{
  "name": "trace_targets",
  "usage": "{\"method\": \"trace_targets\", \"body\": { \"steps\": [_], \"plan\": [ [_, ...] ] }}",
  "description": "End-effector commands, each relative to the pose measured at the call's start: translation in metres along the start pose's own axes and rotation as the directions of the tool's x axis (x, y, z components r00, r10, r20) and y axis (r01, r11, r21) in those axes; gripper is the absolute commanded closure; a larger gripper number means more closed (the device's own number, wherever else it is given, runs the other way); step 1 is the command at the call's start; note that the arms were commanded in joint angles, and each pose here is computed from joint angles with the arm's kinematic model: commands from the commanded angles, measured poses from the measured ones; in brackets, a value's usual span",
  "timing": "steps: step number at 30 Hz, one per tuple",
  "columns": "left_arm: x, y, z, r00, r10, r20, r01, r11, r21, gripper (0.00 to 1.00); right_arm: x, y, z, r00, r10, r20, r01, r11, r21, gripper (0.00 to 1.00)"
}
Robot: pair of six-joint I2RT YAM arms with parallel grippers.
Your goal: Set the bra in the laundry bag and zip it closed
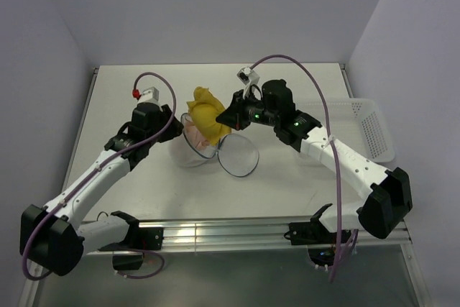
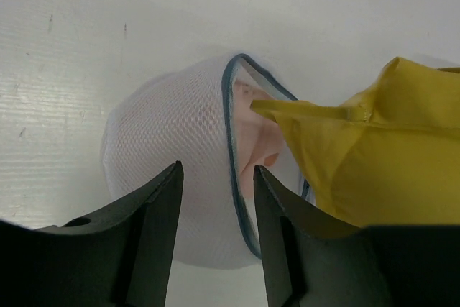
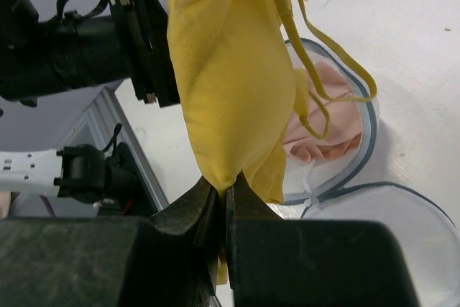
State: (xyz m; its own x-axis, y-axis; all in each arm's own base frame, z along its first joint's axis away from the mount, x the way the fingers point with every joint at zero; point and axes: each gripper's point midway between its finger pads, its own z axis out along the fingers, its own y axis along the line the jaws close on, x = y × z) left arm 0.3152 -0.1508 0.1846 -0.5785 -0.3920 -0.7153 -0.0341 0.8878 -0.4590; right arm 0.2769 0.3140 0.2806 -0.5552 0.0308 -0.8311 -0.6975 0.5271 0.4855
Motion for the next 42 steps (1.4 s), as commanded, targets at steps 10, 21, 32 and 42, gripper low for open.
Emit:
{"method": "trace_targets", "body": {
  "steps": [10, 21, 32, 42],
  "plan": [
    [0.000, -0.015, 0.041, 0.999, -0.047, 0.005, 0.047, 0.997, 0.058, 0.77, -0.008, 0.002, 0.014, 0.989, 0.103, 0.104, -0.093, 0.991, -0.093, 1.00],
    [0.002, -0.018, 0.027, 0.998, -0.064, 0.008, 0.063, 0.994, 0.094, 1.00, 0.017, -0.025, 0.040, 0.986, 0.151, 0.069, -0.146, 0.986, -0.078, 1.00],
    [0.013, -0.023, 0.012, 0.998, -0.065, -0.027, 0.068, 0.985, 0.157, 0.41, 0.002, -0.035, 0.030, 0.982, 0.135, 0.135, -0.135, 0.991, -0.012, 1.00],
    [0.017, -0.019, 0.011, 0.997, -0.066, -0.031, 0.070, 0.987, 0.148, 0.81, 0.008, -0.033, 0.026, 0.981, 0.151, 0.123, -0.150, 0.988, -0.023, 1.00]
  ]
}}
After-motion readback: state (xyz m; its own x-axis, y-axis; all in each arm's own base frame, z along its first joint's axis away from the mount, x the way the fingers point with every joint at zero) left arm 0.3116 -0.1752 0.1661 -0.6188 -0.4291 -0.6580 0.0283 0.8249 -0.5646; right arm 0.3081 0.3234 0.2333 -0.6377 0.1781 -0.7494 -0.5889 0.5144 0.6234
